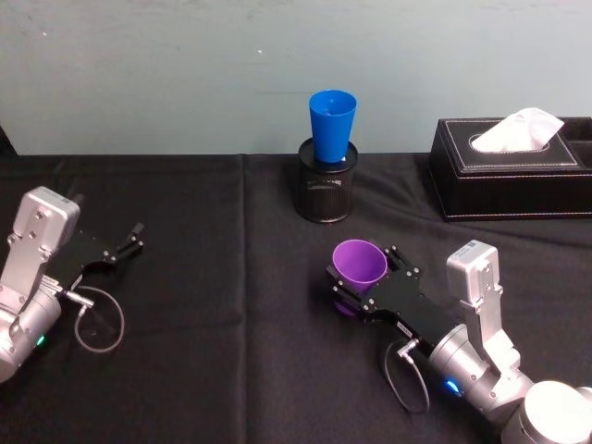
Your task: Pick up one cup with a gripper and tap it against the other cup.
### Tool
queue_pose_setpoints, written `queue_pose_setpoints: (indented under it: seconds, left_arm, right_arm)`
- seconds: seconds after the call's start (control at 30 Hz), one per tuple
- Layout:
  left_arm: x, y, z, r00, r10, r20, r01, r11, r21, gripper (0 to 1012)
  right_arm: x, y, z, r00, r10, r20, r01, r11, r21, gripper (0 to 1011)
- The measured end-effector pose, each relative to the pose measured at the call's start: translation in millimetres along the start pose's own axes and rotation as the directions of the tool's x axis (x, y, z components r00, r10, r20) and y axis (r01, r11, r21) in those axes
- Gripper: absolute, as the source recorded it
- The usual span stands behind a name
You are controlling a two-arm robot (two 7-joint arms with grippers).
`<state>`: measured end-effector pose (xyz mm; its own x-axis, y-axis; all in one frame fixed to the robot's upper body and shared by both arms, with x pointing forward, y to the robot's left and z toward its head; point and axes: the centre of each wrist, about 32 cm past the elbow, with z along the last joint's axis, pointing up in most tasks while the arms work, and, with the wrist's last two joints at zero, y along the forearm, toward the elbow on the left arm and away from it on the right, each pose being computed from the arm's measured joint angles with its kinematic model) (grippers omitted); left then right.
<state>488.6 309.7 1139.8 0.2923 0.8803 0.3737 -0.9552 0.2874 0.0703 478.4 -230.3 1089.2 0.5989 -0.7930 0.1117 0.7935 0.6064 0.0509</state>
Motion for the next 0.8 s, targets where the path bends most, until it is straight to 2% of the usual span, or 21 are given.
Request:
queue_pose_setpoints:
  seconds: [0.3,0.53,0.8]
  left_arm:
    - [0.0,0.0,0.0,1.0000,0.000,0.000,0.000,1.0000,0.000,1000]
    - [0.0,0.0,0.0,1.0000,0.000,0.000,0.000,1.0000,0.000,1000]
    - [0.0,0.0,0.0,1.0000,0.000,0.000,0.000,1.0000,0.000,1000]
  right_arm:
    - [-0.1,0.1,0.2,1.000,0.001,0.000,-0.001,1.000,0.000,1003]
    - [0.0,0.3,1.6,1.000,0.004,0.003,-0.004,1.000,0.007,1003]
    - [-1.4,0.0,19.0,1.000,0.005,0.012,-0.007,0.995,0.097,1003]
